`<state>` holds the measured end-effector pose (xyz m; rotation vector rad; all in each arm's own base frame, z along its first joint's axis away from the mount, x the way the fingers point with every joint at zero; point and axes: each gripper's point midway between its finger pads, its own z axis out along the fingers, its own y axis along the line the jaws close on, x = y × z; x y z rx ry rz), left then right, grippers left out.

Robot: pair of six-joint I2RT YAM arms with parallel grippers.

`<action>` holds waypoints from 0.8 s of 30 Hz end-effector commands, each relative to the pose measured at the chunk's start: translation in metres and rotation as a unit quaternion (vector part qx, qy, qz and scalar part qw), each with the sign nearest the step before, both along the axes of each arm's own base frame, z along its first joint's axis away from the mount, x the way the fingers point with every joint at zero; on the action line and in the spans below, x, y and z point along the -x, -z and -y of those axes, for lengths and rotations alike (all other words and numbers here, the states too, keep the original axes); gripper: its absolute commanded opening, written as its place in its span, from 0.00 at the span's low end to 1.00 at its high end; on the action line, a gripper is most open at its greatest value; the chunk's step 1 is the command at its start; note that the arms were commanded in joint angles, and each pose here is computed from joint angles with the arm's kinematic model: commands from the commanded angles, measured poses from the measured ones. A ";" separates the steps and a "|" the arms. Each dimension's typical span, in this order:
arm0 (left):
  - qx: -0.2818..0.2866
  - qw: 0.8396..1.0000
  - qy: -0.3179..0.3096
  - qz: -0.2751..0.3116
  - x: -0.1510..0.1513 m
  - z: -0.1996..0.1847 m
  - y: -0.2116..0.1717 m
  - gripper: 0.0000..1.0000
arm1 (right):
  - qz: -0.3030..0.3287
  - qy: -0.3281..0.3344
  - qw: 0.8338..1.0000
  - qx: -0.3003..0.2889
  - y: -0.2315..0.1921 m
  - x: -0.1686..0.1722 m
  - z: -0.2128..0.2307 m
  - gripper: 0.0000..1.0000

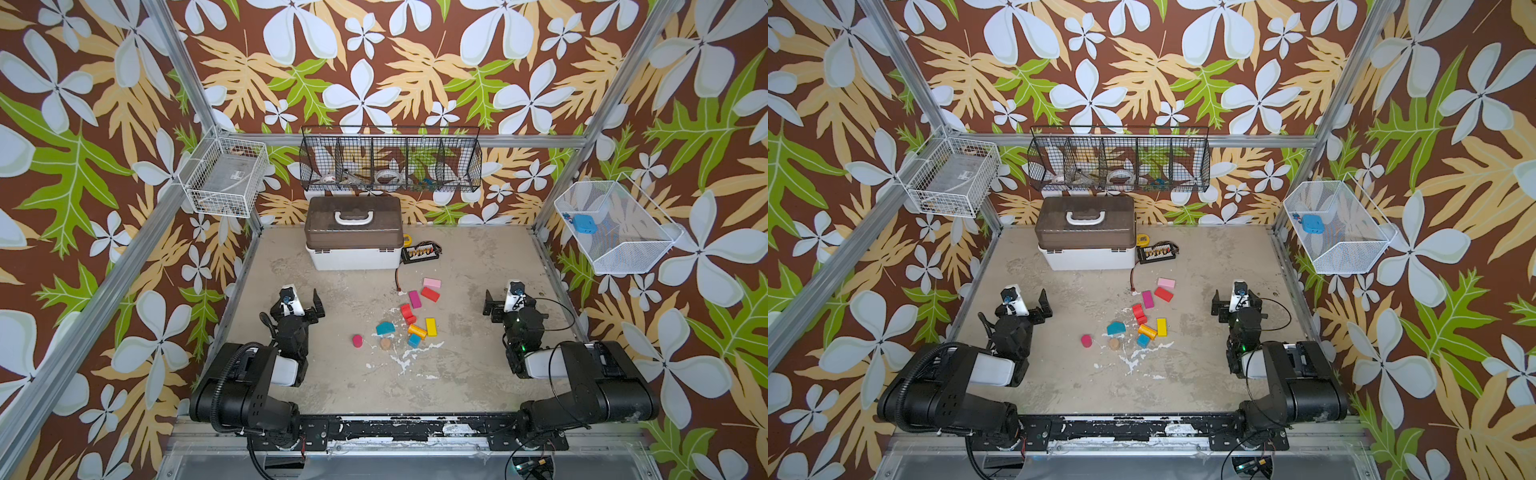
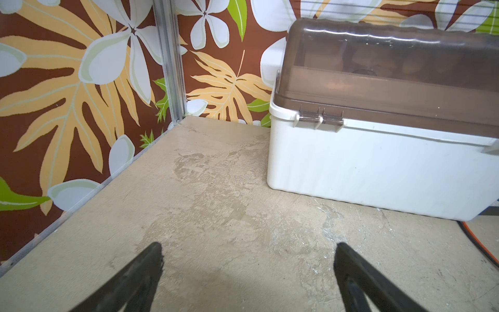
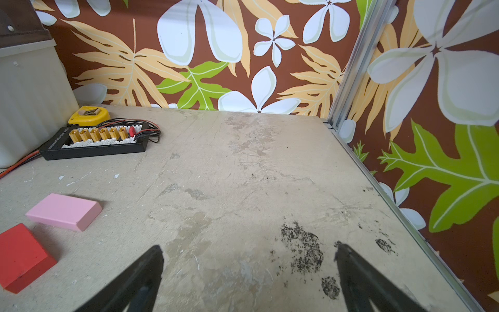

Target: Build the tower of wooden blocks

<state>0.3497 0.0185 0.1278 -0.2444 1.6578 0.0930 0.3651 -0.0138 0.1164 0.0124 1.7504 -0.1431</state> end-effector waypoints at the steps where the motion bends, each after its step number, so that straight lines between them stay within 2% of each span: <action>1: -0.003 1.000 0.000 0.015 -0.002 -0.001 -0.008 1.00 | 0.014 -0.001 1.000 -0.002 -0.007 -0.001 0.000 1.00; 16: -0.002 1.000 0.002 0.018 0.000 0.000 -0.009 1.00 | 0.028 0.002 1.000 -0.001 -0.014 0.001 0.000 1.00; 18: -0.009 1.000 0.023 0.019 -0.001 0.007 -0.012 1.00 | 0.017 0.040 0.999 -0.009 -0.026 -0.002 0.011 1.00; 20: -0.003 1.000 -0.007 0.010 -0.004 -0.002 -0.020 1.00 | -0.021 0.094 0.995 -0.030 -0.035 -0.005 0.027 1.00; 22: 0.004 0.999 -0.037 -0.003 -0.007 -0.010 -0.032 1.00 | -0.015 0.095 0.995 -0.041 -0.050 -0.005 0.027 1.00; 24: 0.027 0.998 -0.050 0.011 -0.005 -0.014 -0.051 1.00 | 0.019 0.107 0.990 -0.085 -0.067 0.004 0.029 1.00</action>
